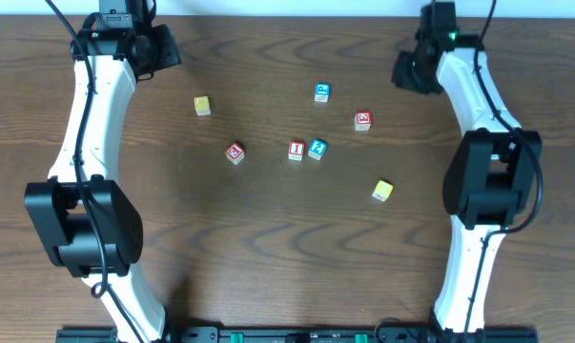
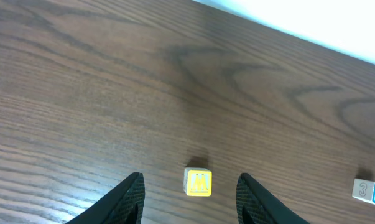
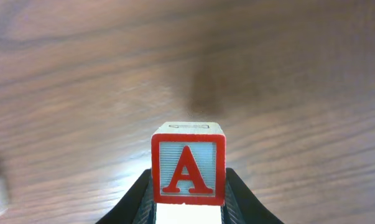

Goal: Spell out Ai2
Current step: 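Lift the red A block and carry it left of the I block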

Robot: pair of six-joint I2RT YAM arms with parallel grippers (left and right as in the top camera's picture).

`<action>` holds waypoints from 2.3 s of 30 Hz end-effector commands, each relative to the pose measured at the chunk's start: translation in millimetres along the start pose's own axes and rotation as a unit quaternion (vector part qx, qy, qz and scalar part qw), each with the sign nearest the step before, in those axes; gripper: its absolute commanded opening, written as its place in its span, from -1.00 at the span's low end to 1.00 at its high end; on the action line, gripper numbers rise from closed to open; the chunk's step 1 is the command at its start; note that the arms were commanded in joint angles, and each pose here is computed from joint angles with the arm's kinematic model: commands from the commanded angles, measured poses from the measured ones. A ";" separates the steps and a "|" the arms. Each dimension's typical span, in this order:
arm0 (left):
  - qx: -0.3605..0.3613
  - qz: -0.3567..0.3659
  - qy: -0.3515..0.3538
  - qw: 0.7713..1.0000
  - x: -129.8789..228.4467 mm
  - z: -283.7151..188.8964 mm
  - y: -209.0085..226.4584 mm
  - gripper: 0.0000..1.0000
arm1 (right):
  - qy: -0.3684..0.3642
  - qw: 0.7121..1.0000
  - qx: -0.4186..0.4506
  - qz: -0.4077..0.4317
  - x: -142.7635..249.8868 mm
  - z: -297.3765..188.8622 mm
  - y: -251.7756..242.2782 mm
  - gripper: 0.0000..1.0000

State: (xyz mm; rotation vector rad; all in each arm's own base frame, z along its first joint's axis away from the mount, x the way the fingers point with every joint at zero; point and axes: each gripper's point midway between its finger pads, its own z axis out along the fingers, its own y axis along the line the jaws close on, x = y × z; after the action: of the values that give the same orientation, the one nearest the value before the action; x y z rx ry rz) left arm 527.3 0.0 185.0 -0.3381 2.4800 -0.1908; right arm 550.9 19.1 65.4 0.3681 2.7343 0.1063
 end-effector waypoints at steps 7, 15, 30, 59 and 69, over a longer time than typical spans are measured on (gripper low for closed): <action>-0.005 0.002 -0.023 1.000 -14.5 -9.6 8.6 -0.02 | -0.007 0.992 -0.060 -0.115 23.0 -82.1 133.6 -0.97; -0.023 -0.051 -0.017 0.998 -20.8 -16.2 67.1 -0.02 | 0.077 0.985 -0.069 -0.136 130.3 -101.0 221.2 -0.97; -0.023 -0.049 -0.016 0.998 -22.3 -19.0 83.2 -0.02 | 0.090 0.977 -0.018 -0.195 198.3 -121.6 247.5 -0.98; -0.007 -0.012 -0.008 1.000 -15.3 -11.9 50.3 0.03 | -0.118 0.919 -0.126 -0.356 106.4 -214.4 272.0 -0.97; -0.011 0.003 -0.008 1.000 -15.6 -11.8 53.0 0.04 | -0.144 0.929 -0.142 -0.310 150.3 -232.8 231.8 -0.97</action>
State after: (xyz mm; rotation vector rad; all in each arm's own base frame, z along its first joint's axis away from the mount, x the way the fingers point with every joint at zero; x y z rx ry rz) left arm 520.6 53.5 183.0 -0.3662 2.4861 -0.1741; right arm 403.2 275.1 261.1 -0.5657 2.3416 0.1978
